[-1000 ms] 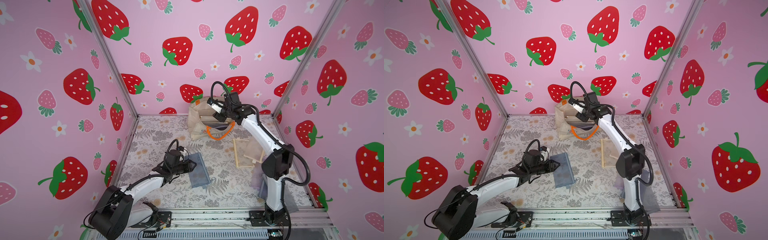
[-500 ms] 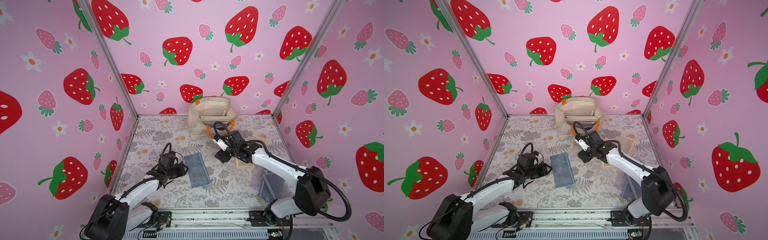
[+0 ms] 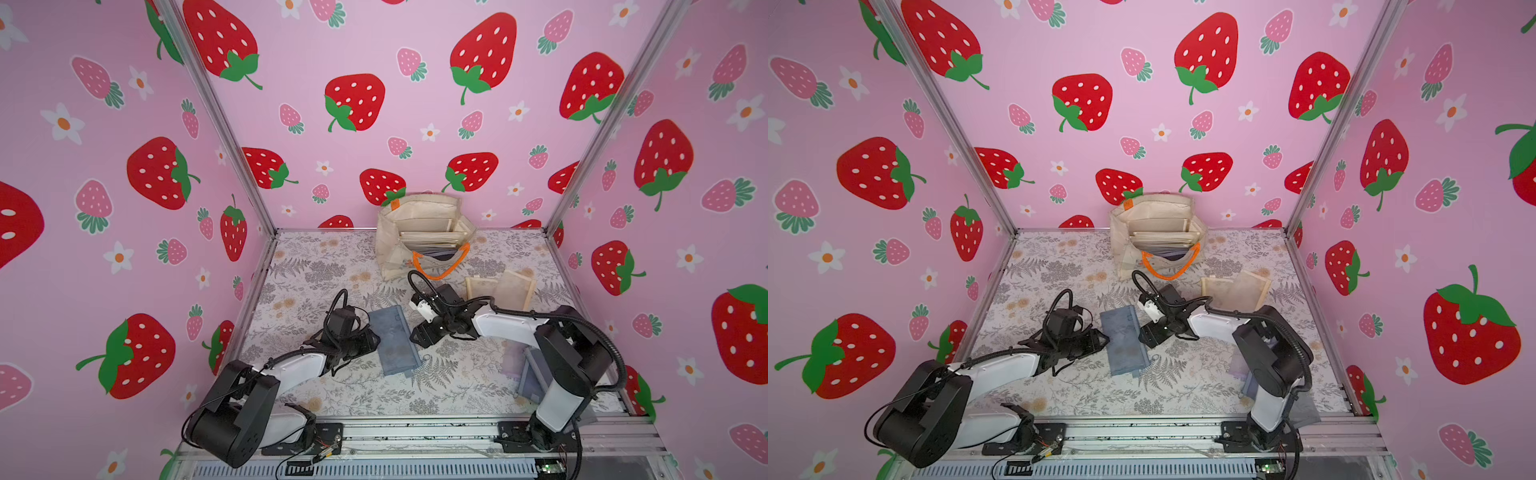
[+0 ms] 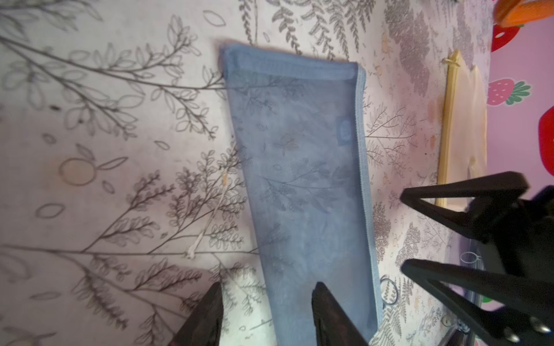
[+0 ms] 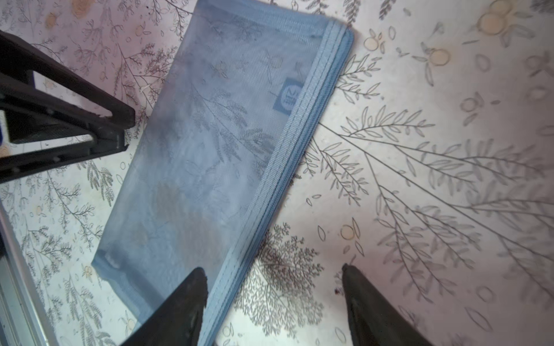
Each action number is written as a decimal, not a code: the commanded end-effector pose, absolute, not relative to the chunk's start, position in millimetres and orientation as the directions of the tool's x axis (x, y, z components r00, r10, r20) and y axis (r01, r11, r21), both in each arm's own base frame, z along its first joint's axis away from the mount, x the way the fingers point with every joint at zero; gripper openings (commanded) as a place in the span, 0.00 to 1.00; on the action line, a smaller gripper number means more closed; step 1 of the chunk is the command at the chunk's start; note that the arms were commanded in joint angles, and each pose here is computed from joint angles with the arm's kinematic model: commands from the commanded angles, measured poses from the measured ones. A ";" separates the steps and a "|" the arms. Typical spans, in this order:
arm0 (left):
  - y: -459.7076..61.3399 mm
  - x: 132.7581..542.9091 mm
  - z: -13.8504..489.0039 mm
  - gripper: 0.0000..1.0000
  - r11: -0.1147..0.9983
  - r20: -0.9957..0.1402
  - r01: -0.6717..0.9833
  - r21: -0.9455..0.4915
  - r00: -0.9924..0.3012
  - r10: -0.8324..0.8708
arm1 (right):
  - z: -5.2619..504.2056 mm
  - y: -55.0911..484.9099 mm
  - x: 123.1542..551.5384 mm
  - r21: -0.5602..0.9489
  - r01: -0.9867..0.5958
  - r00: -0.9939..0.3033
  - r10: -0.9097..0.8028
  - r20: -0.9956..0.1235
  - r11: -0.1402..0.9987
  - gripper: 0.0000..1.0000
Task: Put the pencil pouch into the canvas bag
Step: Pick up the pencil pouch from the center of the board.
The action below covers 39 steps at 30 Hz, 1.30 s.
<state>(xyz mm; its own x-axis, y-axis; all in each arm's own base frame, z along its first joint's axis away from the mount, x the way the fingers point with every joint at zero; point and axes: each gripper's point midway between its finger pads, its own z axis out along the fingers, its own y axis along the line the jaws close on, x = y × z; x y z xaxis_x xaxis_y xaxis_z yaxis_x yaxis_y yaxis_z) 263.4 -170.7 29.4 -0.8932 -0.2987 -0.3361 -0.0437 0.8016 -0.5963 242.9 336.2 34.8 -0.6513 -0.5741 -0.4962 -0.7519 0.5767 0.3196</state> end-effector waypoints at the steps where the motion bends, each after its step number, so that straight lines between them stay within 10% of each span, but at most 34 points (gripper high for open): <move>1: -173.7 257.8 12.0 0.52 0.804 -0.278 -0.091 -0.588 -0.910 -0.307 | 38.7 351.8 244.7 0.376 -0.741 -0.666 -0.544 -0.509 0.556 0.73; 20: -201.6 269.1 20.9 0.32 0.743 -0.286 -0.034 -0.669 -0.910 -0.299 | 40.0 376.3 232.7 0.515 -0.708 -0.706 -0.507 -0.494 0.484 0.73; 28: -199.5 265.9 35.0 0.00 0.744 -0.310 -0.009 -0.668 -0.906 -0.289 | 52.5 372.3 228.4 0.511 -0.716 -0.698 -0.495 -0.517 0.476 0.73; 39: -187.2 252.6 107.1 0.00 0.752 -0.487 0.160 -0.640 -0.841 -0.236 | 129.1 362.4 227.5 0.561 -0.719 -0.693 -0.354 -0.628 0.410 0.76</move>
